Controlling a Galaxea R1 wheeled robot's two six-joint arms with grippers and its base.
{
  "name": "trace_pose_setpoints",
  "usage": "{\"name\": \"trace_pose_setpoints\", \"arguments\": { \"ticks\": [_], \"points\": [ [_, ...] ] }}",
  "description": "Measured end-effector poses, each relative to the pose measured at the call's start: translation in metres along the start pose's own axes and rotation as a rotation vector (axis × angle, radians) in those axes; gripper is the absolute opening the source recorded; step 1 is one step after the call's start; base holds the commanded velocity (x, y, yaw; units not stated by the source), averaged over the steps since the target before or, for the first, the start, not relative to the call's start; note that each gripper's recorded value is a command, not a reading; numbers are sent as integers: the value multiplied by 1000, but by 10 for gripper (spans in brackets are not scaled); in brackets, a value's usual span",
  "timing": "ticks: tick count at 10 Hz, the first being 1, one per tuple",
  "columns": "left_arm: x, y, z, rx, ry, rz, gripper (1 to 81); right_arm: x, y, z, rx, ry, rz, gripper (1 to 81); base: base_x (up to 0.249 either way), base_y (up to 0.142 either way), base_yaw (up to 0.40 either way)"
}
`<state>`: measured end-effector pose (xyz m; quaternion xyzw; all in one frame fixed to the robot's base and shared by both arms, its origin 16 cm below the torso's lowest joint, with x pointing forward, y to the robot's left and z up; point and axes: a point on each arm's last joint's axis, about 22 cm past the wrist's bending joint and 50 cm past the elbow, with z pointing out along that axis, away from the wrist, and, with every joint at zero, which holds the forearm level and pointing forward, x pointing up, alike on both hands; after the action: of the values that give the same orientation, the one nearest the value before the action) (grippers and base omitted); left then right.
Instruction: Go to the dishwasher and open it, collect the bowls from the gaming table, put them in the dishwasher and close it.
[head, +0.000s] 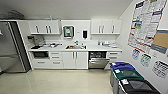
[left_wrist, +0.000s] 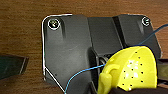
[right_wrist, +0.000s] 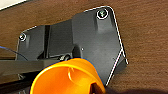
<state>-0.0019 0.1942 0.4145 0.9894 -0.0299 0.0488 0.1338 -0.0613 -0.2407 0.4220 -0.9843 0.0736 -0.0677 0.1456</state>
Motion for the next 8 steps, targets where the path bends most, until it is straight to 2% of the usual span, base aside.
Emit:
{"name": "trace_pose_setpoints", "arguments": {
  "ticks": [8],
  "points": [
    [0, 0, 0, 0, -1, 0, 10, 3, -2, 1, 3, 3, -2, 10, 171, 0, 0]
  ]
}}
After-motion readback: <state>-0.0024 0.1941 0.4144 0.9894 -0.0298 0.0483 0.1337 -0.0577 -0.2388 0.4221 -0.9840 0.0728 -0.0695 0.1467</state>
